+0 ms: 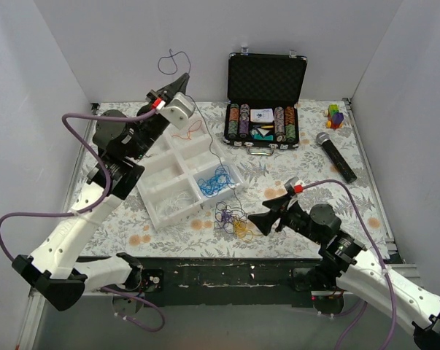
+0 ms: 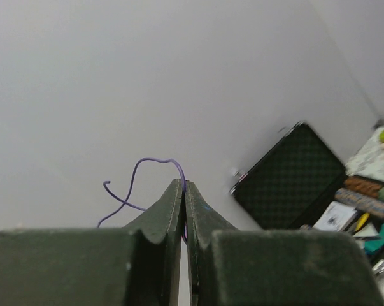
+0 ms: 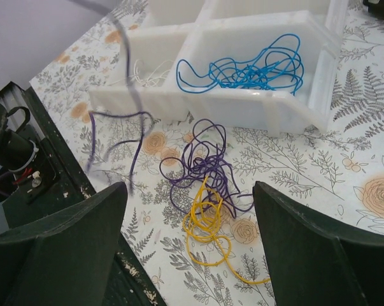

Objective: Untangle the cables

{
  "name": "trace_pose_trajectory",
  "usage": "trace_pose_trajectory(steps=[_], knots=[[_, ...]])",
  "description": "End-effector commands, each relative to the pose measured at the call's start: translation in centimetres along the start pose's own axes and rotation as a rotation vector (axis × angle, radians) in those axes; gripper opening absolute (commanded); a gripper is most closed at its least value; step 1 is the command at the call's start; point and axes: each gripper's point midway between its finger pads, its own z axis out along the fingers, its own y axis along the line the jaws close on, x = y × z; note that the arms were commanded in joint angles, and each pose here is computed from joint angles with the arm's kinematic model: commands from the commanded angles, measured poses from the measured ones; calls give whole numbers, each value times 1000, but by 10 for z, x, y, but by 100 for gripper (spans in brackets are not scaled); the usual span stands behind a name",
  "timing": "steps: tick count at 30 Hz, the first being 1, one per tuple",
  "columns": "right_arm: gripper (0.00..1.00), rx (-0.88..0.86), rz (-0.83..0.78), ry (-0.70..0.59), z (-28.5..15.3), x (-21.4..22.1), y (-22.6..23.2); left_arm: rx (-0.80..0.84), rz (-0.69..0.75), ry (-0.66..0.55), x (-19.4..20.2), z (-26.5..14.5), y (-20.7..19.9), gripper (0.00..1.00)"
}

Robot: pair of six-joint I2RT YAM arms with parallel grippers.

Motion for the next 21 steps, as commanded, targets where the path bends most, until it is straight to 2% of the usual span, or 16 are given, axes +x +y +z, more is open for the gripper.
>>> trace_pose_trajectory(steps=[1, 4, 8, 14, 21], knots=[[89, -55, -16, -118, -10, -46, 21, -186, 103, 88, 28, -13, 49, 0], [88, -68, -31, -152, -16, -63, 28, -268, 124, 102, 32, -16, 66, 0], [88, -74, -39, -157, -19, -68, 31, -365, 138, 55, 14, -15, 94, 0], [88, -73, -33, -162, -19, -67, 30, -382, 143, -33, -24, -11, 114, 0], [88, -61, -27, -147, -19, -62, 27, -387, 184, -14, -23, -22, 113, 0]])
